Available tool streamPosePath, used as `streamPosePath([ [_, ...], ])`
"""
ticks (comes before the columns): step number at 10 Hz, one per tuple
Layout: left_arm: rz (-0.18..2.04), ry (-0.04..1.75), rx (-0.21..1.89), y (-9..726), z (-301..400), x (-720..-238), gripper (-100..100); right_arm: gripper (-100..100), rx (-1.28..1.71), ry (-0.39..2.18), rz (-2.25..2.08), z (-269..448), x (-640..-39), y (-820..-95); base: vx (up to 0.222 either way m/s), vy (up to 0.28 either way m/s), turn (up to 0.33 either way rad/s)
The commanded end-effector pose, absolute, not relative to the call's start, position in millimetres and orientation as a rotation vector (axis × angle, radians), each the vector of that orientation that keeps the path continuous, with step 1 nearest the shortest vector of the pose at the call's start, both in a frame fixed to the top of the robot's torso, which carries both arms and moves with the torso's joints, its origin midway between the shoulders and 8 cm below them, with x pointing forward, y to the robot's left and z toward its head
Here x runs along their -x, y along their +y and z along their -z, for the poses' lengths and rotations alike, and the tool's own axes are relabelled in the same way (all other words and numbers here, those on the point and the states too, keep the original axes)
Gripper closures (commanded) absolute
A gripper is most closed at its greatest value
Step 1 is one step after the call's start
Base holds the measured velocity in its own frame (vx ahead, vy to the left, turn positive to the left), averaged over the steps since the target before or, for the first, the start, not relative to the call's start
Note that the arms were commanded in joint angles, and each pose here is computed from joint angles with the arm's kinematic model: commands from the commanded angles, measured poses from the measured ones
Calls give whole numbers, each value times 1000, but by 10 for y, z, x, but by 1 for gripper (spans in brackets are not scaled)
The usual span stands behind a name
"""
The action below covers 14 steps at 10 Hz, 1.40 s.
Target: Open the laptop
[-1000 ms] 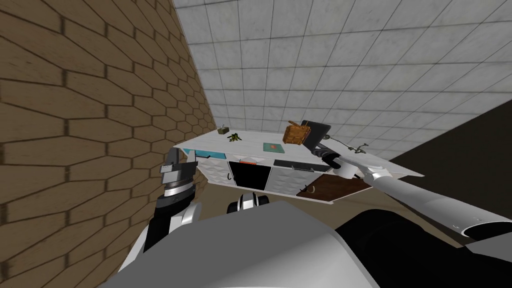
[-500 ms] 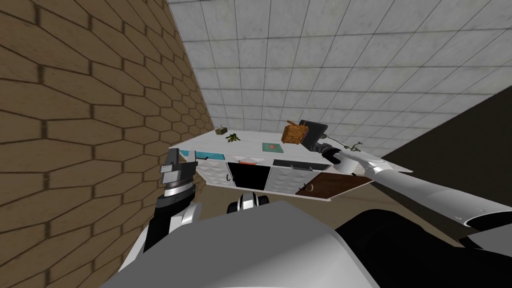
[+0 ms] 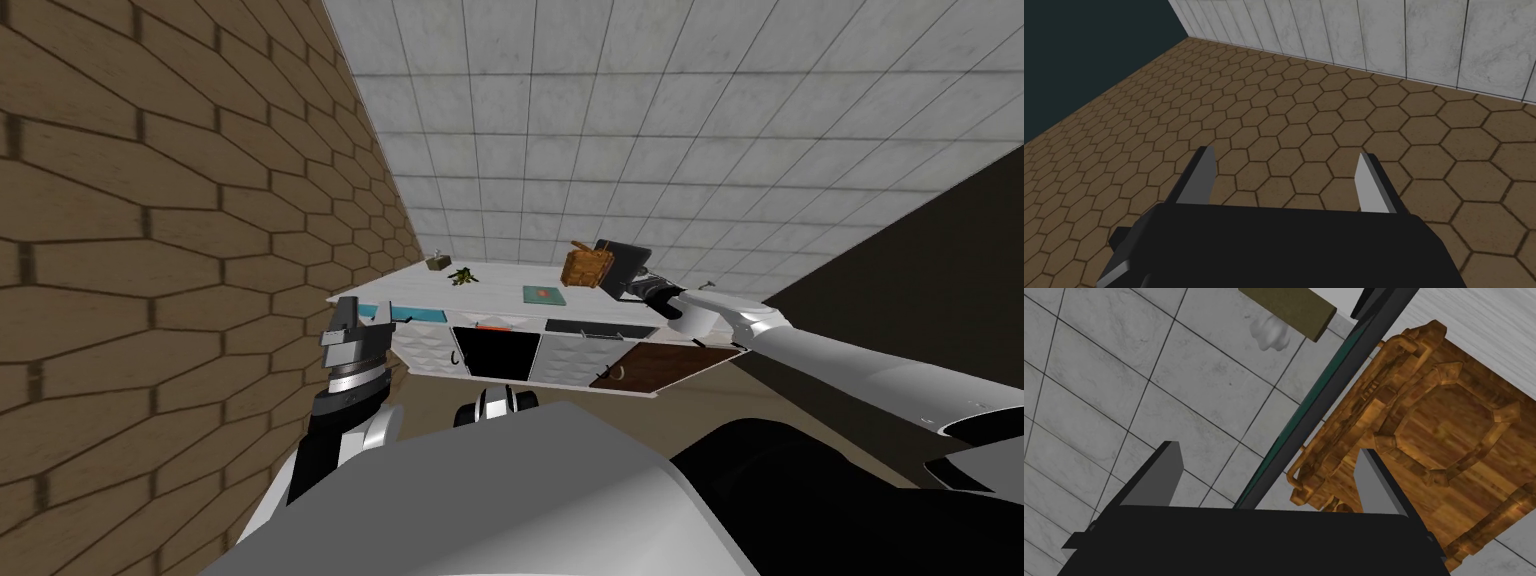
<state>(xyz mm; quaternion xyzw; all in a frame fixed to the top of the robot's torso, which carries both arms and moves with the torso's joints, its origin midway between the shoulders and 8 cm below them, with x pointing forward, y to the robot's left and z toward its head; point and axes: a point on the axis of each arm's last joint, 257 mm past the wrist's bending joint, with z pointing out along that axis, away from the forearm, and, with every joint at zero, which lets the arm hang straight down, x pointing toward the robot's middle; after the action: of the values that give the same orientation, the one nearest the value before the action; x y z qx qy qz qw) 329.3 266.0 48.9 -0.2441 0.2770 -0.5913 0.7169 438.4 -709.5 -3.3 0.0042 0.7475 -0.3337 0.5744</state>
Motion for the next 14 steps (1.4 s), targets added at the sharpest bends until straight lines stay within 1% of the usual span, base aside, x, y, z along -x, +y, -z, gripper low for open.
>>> streamPosePath([
  [1, 1309, 613, 540, 2661, -489, -3293, 0, -100, 35, 1712, 823, -299, -4506, -7002, 19, 23, -85],
  [3, 1309, 613, 540, 2660, -489, -3293, 0, -100, 61, 1686, 847, -503, -4583, -6947, 22, 26, -82],
  [5, 1309, 613, 540, 2660, -489, -3293, 0, -100, 55, 1692, 842, -474, -4577, -6982, 5, 5, -6],
  [6, 1309, 613, 540, 2660, -489, -3293, 0, 100, 55, 1692, 841, -472, -4577, -6982, 0, 0, 0],
  [14, 1309, 613, 540, 2660, -489, -3293, 0, 100, -198, 1741, 656, -437, -4574, -7156, -68, -69, 82],
])
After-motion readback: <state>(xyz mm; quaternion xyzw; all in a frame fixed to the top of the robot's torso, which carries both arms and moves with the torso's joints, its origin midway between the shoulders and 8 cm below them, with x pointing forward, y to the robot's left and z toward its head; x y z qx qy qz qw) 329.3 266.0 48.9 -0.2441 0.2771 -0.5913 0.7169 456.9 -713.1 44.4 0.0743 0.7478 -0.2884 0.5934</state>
